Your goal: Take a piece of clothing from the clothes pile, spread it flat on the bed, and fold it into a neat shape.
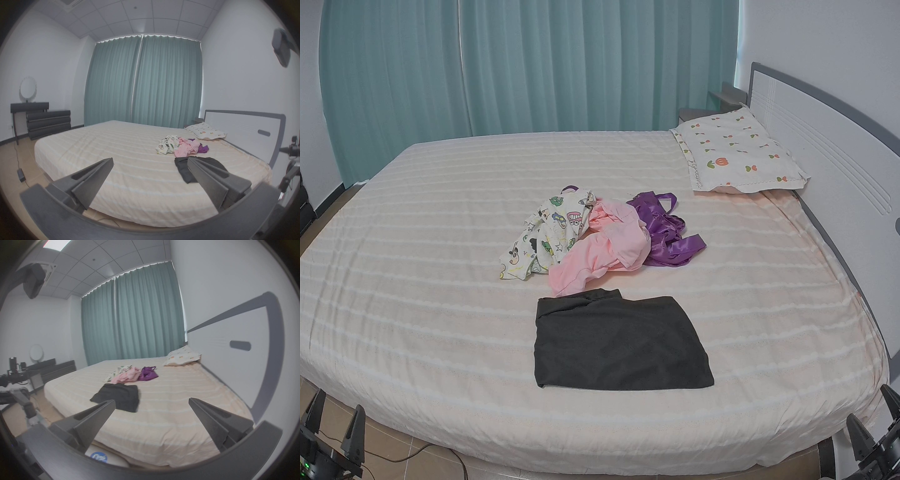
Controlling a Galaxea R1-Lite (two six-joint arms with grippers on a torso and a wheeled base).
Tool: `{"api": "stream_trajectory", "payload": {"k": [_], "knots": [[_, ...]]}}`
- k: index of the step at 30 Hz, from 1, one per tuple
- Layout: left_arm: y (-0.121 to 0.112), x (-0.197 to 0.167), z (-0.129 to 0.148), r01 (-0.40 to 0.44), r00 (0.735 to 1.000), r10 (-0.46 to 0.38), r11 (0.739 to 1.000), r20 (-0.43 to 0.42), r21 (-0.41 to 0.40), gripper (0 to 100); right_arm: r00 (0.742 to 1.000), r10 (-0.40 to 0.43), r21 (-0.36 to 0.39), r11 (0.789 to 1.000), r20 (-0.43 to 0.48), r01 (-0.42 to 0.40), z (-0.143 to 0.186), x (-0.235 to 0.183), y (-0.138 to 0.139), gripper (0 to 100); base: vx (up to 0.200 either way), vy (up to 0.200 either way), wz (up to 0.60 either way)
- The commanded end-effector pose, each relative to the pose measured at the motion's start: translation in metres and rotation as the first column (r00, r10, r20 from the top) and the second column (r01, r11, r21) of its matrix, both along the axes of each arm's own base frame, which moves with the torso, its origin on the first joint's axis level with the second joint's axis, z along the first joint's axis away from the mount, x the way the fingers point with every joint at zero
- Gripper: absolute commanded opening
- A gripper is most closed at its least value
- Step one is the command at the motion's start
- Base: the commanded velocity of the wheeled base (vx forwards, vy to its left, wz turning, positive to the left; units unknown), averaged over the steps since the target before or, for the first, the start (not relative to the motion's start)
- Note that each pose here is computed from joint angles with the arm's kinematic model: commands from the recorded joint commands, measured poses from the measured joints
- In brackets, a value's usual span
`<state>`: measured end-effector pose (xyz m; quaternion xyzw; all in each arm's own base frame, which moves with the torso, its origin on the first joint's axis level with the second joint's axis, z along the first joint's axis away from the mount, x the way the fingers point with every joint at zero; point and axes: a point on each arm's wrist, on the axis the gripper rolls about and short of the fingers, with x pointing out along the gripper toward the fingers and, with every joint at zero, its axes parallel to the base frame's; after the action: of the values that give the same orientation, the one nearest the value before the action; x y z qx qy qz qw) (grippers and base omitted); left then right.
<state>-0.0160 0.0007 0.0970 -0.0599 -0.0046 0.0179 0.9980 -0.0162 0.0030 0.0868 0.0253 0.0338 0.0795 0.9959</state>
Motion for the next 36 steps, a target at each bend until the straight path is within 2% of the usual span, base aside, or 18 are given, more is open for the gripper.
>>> {"api": "stream_trajectory", "payload": {"k": [1, 3, 6, 9, 11, 17, 20, 23, 26, 29, 33, 36], "knots": [[0.0004, -0.0058, -0.0143, -0.02, 0.999, 0.018, 0.999, 0.043, 0.05, 100, 0.992, -0.092, -0.014, 0.996, 0.087, 0.094, -0.0042, -0.0089, -0.0014, 100, 0.0, 0.0, 0.0], [0.0004, -0.0058, -0.0143, -0.022, 0.999, 0.018, 0.996, 0.042, 0.091, 100, 0.984, -0.157, -0.015, 0.987, 0.084, 0.159, -0.0043, -0.009, -0.0028, 100, 0.0, 0.0, 0.0], [0.0, -0.0057, -0.0145, -0.008, 0.999, 0.003, 0.992, 0.036, 0.125, 100, 0.976, -0.201, -0.013, 0.979, 0.085, 0.203, -0.0041, -0.009, -0.0038, 100, 0.0, 0.0, 0.0], [-0.0012, -0.0055, -0.0147, 0.049, 0.998, -0.054, 0.992, 0.033, 0.119, 100, 0.976, -0.201, -0.016, 0.979, 0.085, 0.203, -0.0041, -0.009, -0.0038, 100, 0.0, 0.0, 0.0], [-0.0013, -0.0056, -0.0147, 0.055, 0.998, -0.059, 0.994, 0.035, 0.098, 100, 0.976, -0.201, -0.017, 0.979, 0.085, 0.203, -0.0041, -0.009, -0.0038, 100, 0.0, 0.0, 0.0], [0.0001, -0.0057, -0.0145, -0.008, 0.999, 0.002, 0.986, 0.035, 0.166, 100, 0.974, -0.199, -0.097, 0.973, 0.106, 0.209, -0.0036, -0.0089, -0.0039, 100, 0.0, 0.0, 0.0], [0.0004, -0.0057, -0.0142, -0.026, 0.999, 0.019, 0.982, 0.037, 0.187, 100, 0.976, -0.189, -0.108, 0.974, 0.106, 0.2, -0.004, -0.0088, -0.0037, 100, 0.0, 0.0, 0.0], [0.0007, -0.0057, -0.0142, -0.037, 0.999, 0.031, 0.985, 0.038, 0.166, 100, 0.977, -0.186, -0.11, 0.974, 0.105, 0.197, -0.0042, -0.0088, -0.0037, 100, 0.0, 0.0, 0.0], [0.0031, -0.0061, -0.0154, -0.139, 0.99, 0.136, 0.984, 0.03, 0.112, 100, 0.984, -0.148, -0.101, 0.982, 0.1, 0.158, -0.004, -0.009, -0.0028, 100, 0.0, 0.0, 0.0], [0.0029, -0.0059, -0.0155, -0.133, 0.991, 0.131, 0.987, 0.028, 0.089, 100, 0.989, -0.117, -0.066, 0.99, 0.09, 0.123, -0.0042, -0.0091, -0.002, 100, 0.0, 0.0, 0.0], [0.0029, -0.0059, -0.0155, -0.131, 0.991, 0.13, 0.988, 0.028, 0.076, 100, 0.986, -0.14, -0.058, 0.988, 0.089, 0.146, -0.0042, -0.0091, -0.0025, 100, 0.0, 0.0, 0.0], [0.0029, -0.0059, -0.0156, -0.131, 0.991, 0.13, 0.988, 0.027, 0.077, 100, 0.977, -0.194, -0.064, 0.978, 0.091, 0.2, -0.004, -0.0091, -0.0038, 100, 0.0, 0.0, 0.0]]}}
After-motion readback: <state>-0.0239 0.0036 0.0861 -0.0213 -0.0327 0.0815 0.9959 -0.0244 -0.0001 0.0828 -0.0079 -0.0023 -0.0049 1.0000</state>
